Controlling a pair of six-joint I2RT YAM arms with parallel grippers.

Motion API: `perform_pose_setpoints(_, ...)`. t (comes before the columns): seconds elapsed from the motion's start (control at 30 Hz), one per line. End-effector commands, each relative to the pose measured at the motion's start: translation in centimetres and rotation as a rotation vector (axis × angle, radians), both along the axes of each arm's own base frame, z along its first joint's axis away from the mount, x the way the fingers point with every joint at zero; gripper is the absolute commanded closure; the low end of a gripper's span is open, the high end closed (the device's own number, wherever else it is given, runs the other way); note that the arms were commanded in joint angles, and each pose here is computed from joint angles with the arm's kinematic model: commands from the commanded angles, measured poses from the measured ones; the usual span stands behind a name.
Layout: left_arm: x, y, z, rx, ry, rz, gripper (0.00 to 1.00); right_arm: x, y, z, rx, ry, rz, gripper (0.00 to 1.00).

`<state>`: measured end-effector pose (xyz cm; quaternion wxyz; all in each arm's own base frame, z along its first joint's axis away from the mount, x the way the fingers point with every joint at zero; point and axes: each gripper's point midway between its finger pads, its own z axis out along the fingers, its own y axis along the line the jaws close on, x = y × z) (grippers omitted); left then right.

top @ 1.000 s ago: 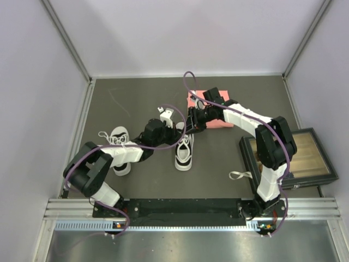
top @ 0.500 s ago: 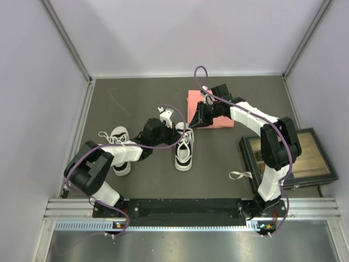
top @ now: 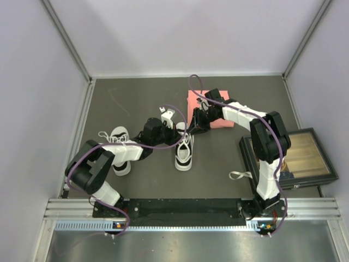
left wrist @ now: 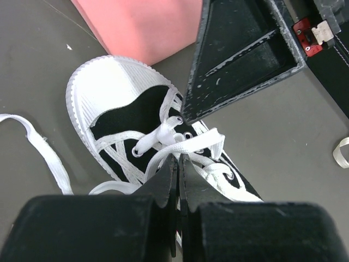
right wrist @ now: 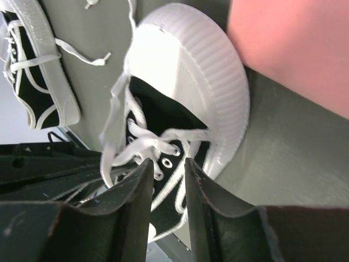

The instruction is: Tie the shoes

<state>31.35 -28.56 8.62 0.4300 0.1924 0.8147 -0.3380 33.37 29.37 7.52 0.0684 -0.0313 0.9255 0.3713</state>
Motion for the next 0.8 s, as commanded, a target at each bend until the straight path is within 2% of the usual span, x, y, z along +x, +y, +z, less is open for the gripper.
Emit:
perform_pose_setpoints(0.0, 0.5, -1.2, 1.4, -0.031, -0.053, -0.049, 1.0, 1.0, 2.0, 2.4, 0.06, -0.052, 0.016, 0.69)
perform_pose_setpoints(0.37, 0.4, -1.9, 2.3, -0.051, -0.097, -0.1, 1.0, 0.7, 2.6, 2.8, 0.1, -0.023, 0.013, 0.63)
perform_pose_setpoints(0.77, 0.4, -2.3, 3.3, -0.072, -0.158, -0.14, 1.0, 0.6, 3.5, 2.8, 0.14, 0.007, 0.017, 0.62)
